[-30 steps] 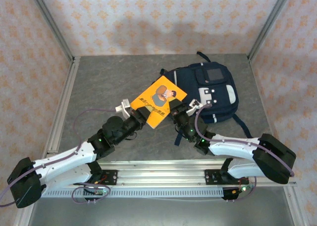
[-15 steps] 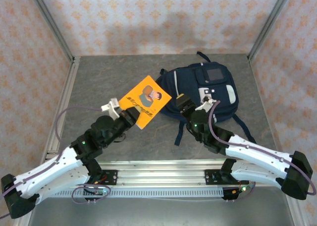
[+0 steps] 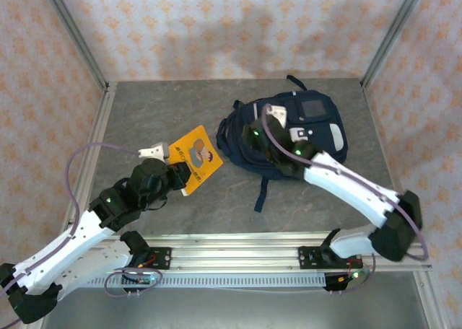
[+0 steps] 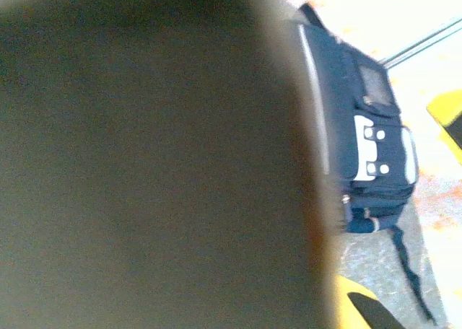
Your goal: Pack the student bag
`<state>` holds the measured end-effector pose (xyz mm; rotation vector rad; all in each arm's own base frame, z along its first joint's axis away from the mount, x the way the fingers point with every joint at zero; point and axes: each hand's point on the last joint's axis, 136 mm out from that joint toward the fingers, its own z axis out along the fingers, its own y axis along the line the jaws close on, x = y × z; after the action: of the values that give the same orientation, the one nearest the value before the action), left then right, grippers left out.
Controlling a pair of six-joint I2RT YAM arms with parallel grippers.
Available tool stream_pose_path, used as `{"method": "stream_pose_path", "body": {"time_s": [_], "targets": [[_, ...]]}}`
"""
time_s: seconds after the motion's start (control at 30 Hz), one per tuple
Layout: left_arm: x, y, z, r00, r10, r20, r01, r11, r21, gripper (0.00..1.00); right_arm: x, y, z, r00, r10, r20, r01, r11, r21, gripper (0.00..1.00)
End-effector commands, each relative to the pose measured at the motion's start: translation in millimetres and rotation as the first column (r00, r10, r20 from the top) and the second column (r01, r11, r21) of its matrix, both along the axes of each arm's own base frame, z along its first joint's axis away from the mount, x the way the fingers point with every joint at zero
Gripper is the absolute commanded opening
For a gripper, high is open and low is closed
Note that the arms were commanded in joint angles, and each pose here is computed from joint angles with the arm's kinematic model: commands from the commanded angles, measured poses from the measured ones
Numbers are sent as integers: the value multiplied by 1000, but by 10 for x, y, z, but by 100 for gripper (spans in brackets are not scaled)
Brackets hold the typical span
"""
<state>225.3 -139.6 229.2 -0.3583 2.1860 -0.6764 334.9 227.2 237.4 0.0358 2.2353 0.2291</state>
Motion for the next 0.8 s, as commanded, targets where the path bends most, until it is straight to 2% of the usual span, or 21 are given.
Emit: {"method": "stream_pose_path", "body": {"time_s": [0.0, 0.07, 0.2, 0.47, 0.57, 0.7, 0.77], "targets": [[24, 29, 212, 999, -19, 47, 20, 1000, -17, 0, -85, -62, -532, 960, 104, -259, -179, 942, -285, 86], [27, 66, 174, 999, -14, 37, 15, 1000, -19, 0, 38, -42, -639, 948, 92, -305, -194, 926, -324, 91], [23, 135, 126, 999, 1, 34, 0, 1000, -29, 0, 290, -55, -774, 936, 51, -348, -175, 925, -338, 92], [49, 113, 7, 1000, -7, 10, 7, 999, -44, 0, 620, 4, -1135, 898, 22, -439, -208, 901, -381, 85], [66, 97, -25, 1000, -11, 1, 11, 999, -47, 0, 701, 52, -1240, 889, 26, -458, -222, 898, -380, 77], [88, 108, -25, 1000, -7, 1, 7, 999, -51, 0, 791, 61, -1322, 884, 13, -466, -226, 887, -403, 58], [91, 125, -24, 1000, -3, 3, 4, 999, -48, 0, 823, 34, -1350, 886, 6, -465, -228, 877, -422, 45]]}}
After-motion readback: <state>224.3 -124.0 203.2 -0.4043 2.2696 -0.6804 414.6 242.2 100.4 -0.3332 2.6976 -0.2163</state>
